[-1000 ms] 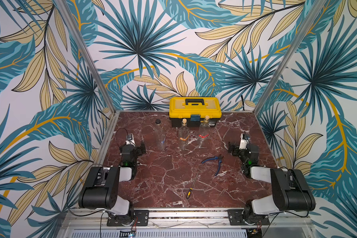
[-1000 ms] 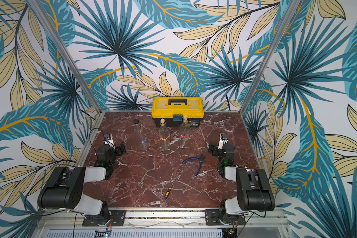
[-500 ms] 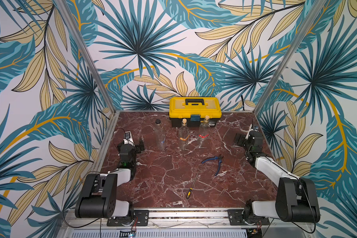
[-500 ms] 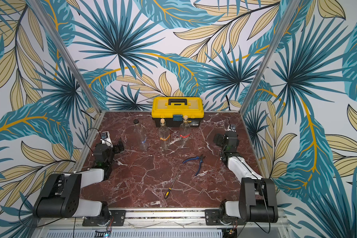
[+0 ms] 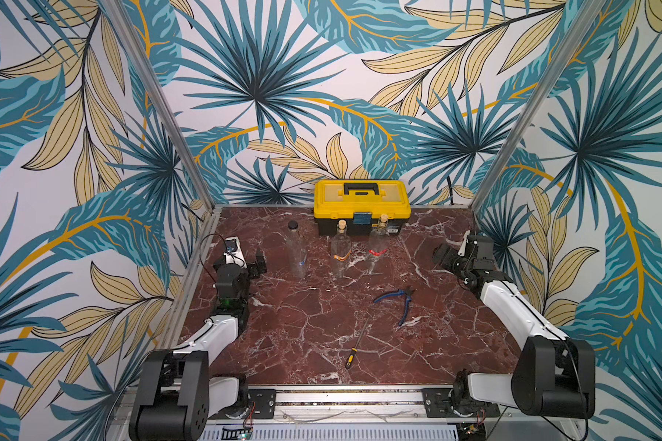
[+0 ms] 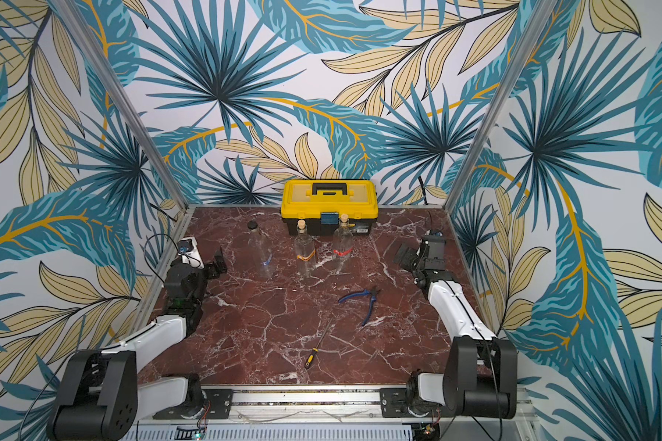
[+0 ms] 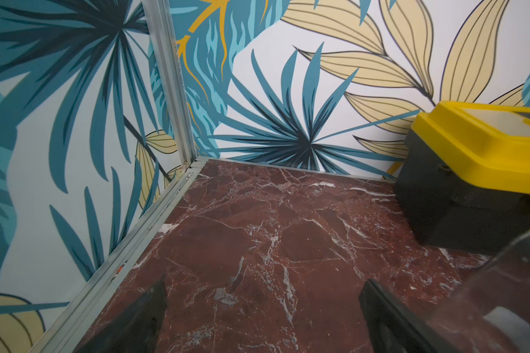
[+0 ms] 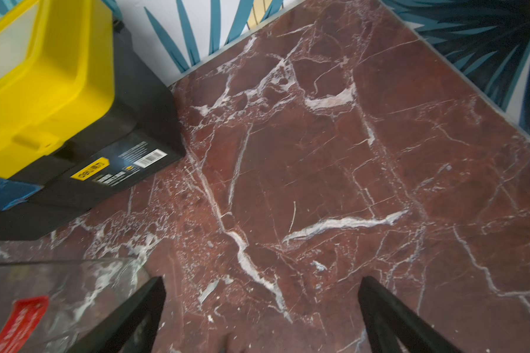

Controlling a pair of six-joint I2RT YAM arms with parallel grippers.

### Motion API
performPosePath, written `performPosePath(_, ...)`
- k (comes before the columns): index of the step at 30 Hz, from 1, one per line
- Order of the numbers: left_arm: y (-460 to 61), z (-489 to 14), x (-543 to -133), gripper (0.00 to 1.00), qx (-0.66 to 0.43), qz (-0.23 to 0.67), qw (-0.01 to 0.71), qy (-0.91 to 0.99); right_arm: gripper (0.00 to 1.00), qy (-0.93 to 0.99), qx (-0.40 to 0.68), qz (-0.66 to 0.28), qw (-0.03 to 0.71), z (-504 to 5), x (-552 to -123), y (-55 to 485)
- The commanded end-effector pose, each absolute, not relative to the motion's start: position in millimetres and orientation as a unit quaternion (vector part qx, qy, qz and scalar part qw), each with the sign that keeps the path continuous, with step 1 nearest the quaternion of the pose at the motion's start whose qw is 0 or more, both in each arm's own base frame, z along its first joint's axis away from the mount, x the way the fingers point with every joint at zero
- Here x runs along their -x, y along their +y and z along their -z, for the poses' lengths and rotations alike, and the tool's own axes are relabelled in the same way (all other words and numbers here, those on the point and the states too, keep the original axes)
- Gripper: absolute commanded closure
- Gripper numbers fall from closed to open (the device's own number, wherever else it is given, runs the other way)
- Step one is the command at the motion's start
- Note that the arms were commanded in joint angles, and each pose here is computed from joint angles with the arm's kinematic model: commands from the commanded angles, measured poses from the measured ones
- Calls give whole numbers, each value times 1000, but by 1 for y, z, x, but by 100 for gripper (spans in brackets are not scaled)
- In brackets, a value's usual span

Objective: Remove the label from the bottle
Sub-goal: Pick up the bottle from the center of the board.

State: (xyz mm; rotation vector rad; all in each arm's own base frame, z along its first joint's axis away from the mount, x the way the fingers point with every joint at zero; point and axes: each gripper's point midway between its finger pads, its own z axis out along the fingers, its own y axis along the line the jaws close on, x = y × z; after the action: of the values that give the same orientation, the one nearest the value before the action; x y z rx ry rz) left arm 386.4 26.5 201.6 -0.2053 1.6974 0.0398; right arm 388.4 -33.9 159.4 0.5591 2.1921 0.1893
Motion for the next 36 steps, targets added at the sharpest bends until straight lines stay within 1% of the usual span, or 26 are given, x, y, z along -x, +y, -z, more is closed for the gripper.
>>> performPosePath(1, 10, -221, -389, 1, 79, 27, 649, 756, 1, 885, -199, -102, 408, -170, -380, -15)
performPosePath(4, -6, -240, -388, 0, 57, 62, 651, 755, 1, 890, -183, -108, 403, -174, -376, -6)
performPosePath(14, -39, -322, -374, 1, -6, 127, 703, 700, 1, 896, -143, -127, 402, -184, -377, 18)
performPosePath(20, -73, -360, -380, 1, -69, 165, 716, 675, 1, 897, -126, -131, 402, -188, -380, 28)
performPosePath(26, -114, -368, -395, 0, -137, 160, 715, 667, 1, 898, -117, -132, 404, -189, -380, 32)
performPosePath(33, -118, -361, -426, 0, -130, 134, 708, 681, 1, 897, -117, -130, 405, -189, -380, 32)
performPosePath(36, -122, -357, -434, 0, -128, 136, 703, 686, 1, 897, -117, -130, 405, -190, -380, 32)
